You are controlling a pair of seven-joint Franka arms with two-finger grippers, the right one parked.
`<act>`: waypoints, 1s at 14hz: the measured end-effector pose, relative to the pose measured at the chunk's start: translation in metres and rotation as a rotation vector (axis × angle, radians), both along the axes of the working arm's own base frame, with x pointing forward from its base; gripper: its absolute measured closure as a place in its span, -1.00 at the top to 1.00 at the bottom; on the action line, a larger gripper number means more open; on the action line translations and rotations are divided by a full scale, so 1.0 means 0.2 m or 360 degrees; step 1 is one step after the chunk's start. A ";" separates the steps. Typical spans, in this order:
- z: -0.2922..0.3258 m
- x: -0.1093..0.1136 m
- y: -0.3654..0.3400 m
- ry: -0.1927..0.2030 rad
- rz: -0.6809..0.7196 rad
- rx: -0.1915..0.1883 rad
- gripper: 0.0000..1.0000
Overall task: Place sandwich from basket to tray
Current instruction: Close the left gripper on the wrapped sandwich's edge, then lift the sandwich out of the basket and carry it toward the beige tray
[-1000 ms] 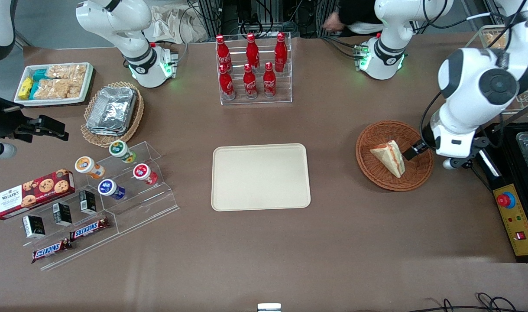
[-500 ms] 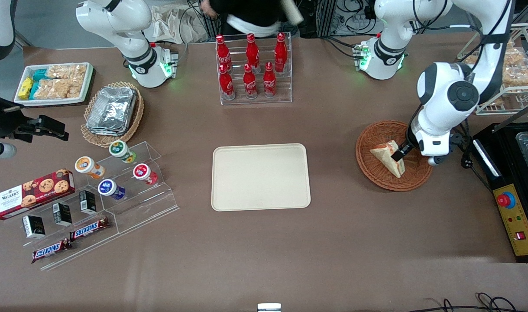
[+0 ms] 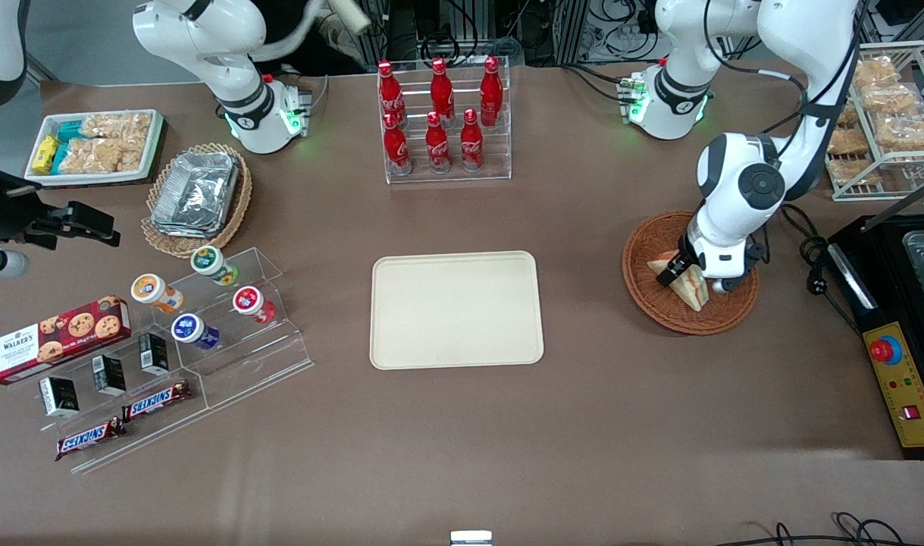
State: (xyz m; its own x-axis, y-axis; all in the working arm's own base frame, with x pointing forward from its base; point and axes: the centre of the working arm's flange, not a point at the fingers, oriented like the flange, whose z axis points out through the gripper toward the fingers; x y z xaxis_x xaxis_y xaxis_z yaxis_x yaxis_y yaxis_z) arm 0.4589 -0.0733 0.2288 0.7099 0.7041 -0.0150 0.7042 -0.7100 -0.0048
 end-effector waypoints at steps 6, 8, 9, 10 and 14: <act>0.13 0.06 -0.01 -0.0105 -0.0006 -0.0004 -0.19; 0.25 0.07 -0.02 -0.0125 -0.0112 0.0023 -0.26; 0.34 0.08 -0.03 -0.0125 -0.0188 0.0038 -0.38; 0.45 0.08 -0.03 -0.0121 -0.0259 0.0052 -0.49; 1.08 0.17 -0.09 0.0052 -0.0520 0.0104 -0.50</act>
